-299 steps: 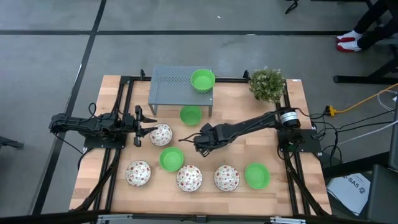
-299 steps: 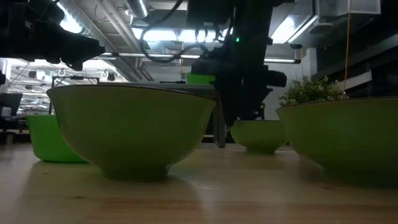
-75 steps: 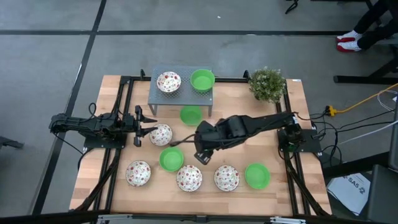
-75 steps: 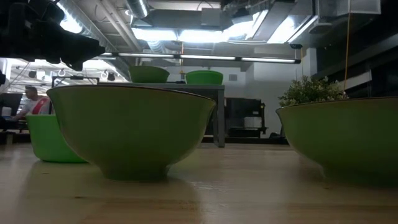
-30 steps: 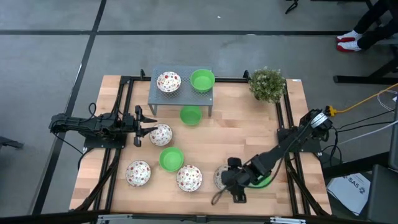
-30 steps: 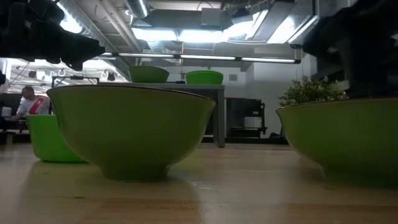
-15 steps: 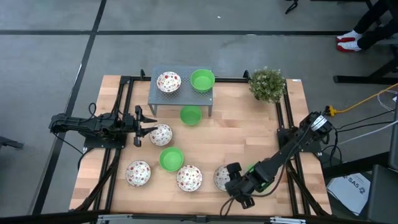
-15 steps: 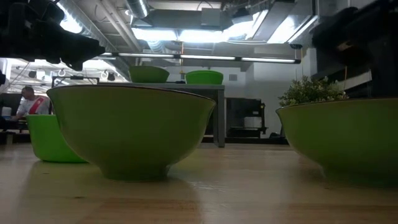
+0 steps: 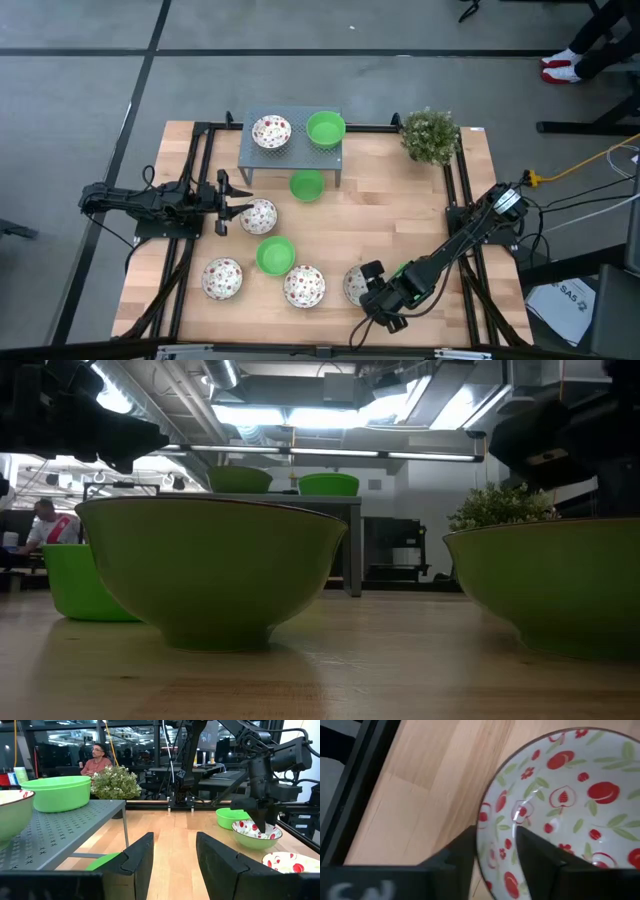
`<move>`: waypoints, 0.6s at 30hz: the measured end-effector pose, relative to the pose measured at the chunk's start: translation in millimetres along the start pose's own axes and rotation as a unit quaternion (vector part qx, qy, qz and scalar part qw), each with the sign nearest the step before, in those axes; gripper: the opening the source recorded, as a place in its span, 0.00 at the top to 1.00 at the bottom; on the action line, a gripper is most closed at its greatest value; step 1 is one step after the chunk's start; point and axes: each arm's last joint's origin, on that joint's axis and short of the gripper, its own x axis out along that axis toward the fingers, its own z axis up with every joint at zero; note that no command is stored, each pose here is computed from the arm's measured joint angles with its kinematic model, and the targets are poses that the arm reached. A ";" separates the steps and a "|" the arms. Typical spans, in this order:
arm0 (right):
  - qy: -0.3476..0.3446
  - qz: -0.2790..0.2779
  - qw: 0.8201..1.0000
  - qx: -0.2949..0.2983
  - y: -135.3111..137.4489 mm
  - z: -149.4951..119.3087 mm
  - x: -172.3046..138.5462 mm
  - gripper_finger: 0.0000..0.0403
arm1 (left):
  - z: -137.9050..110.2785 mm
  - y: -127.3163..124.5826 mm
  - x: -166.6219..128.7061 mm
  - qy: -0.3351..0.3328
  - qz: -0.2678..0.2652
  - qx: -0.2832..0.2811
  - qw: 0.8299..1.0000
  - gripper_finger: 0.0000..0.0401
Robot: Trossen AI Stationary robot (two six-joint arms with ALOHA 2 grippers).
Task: Pick & Place Mini bowls
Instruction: Stack the white patterned bowl on the white patterned bowl on the shelf
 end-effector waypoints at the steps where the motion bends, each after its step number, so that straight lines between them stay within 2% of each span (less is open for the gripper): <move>1: 0.000 -0.001 1.000 0.002 -1.6 0.4 0.2 0.71 | 0.1 0.0 0.0 0.000 0.000 0.000 1.000 0.64; 5: -0.002 -0.011 1.000 0.005 -7.6 2.2 0.6 0.91 | -0.1 0.0 0.0 0.000 0.000 0.000 1.000 0.64; 7: -0.010 -0.024 1.000 0.006 -11.3 4.5 -2.0 0.96 | -0.1 0.0 0.0 0.000 0.000 0.000 1.000 0.64; 12: -0.009 -0.016 1.000 0.005 -18.8 6.4 -1.8 0.94 | -0.1 0.0 0.0 0.000 0.000 0.000 1.000 0.64; 18: -0.012 0.002 1.000 0.007 -34.6 9.6 -9.6 0.97 | 0.0 0.0 0.0 0.000 0.000 0.000 1.000 0.64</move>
